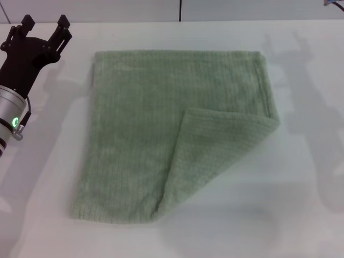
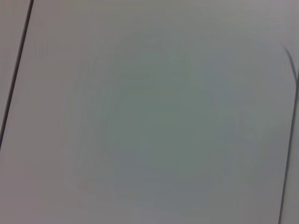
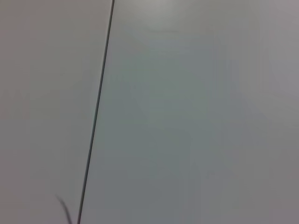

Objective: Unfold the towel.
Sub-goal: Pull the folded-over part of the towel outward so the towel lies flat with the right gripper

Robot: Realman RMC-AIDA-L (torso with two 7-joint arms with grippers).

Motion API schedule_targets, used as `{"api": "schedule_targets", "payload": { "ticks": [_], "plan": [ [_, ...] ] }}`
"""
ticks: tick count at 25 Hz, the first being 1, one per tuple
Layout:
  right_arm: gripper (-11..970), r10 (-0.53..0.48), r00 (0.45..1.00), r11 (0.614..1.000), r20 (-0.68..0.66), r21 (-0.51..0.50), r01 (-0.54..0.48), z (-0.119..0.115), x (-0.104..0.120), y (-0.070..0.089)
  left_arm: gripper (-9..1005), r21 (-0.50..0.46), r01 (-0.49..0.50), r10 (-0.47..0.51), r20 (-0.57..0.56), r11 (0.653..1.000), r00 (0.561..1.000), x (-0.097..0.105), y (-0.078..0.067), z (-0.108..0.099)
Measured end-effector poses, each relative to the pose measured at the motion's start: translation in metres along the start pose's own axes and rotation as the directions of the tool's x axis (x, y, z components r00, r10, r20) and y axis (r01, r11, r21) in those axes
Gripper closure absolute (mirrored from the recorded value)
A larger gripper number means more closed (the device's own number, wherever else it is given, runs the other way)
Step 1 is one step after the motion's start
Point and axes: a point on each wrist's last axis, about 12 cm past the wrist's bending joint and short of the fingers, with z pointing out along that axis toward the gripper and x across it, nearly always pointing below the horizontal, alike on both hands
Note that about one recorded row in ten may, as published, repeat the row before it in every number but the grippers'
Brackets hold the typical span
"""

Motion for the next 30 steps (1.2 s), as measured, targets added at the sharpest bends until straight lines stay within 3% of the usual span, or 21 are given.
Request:
{"api": "schedule_targets", "payload": {
  "ticks": [17,30],
  "plan": [
    [257,0.029,0.999,1.0,-0.026,-0.009,-0.029,0.01,0.012,-0.001,231,0.004,-0.006,0.006,0.004,1.0,1.0,-0.001,-0.001,0.003],
    [257,0.029,0.999,0.999,-0.042,-0.028,-0.031,0.014,0.014,0.004,281,0.039,-0.039,0.043,-0.089,0.998,0.995,0.006,-0.006,0.016]
  ]
}}
